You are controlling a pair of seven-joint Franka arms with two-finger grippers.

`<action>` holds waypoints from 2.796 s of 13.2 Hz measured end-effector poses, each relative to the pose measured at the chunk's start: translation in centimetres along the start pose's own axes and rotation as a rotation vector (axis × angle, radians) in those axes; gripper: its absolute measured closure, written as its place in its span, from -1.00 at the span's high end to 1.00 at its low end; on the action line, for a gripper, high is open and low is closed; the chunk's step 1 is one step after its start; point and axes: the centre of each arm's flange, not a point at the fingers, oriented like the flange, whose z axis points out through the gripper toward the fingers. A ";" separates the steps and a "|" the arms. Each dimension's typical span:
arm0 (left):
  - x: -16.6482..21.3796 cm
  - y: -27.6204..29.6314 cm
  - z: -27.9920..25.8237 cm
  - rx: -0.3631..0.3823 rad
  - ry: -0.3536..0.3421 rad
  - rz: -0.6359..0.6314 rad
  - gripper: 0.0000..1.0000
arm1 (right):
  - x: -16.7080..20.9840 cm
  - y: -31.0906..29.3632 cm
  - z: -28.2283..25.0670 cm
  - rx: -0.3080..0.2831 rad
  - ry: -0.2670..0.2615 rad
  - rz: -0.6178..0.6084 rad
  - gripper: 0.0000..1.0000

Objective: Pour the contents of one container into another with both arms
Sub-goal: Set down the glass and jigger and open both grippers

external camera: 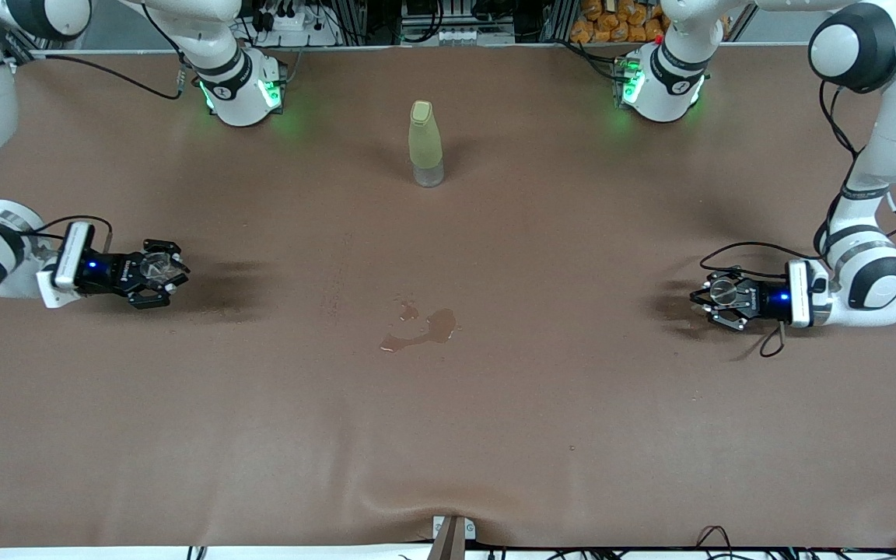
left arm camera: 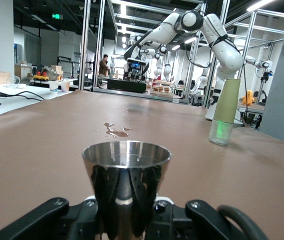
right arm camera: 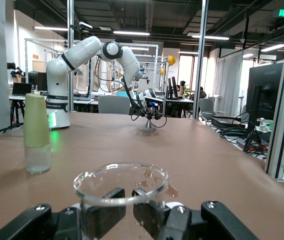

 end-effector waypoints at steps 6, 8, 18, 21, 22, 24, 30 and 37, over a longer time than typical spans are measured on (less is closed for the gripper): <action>-1.6 0.0 1.4 -0.019 0.018 0.017 -0.78 | -5.7 -1.7 -0.8 0.002 -0.072 0.043 -0.67; -1.7 0.0 1.3 -0.018 0.017 0.016 -0.78 | -7.5 -2.0 -1.0 -0.004 -0.102 0.056 -0.67; -2.1 0.2 1.5 -0.021 0.023 0.008 -0.34 | -12.0 -2.1 -0.2 -0.001 -0.155 0.076 -0.67; -2.2 0.2 1.5 -0.021 0.023 0.008 -0.33 | -12.8 -2.0 0.2 0.001 -0.171 0.078 -0.67; -2.2 0.2 1.5 -0.022 0.024 0.008 -0.21 | -13.0 -2.0 0.2 -0.001 -0.178 0.078 -0.67; -2.1 0.2 1.6 -0.024 0.027 0.008 0.19 | -13.1 -2.0 0.2 -0.001 -0.181 0.078 -0.67; -2.1 0.2 1.4 -0.022 0.027 0.010 0.26 | -13.1 -2.0 -0.2 -0.008 -0.190 0.093 -0.19; -0.8 -0.5 -1.5 -0.039 -0.044 -0.038 0.25 | -12.5 -2.0 -3.6 -0.040 -0.244 0.101 1.00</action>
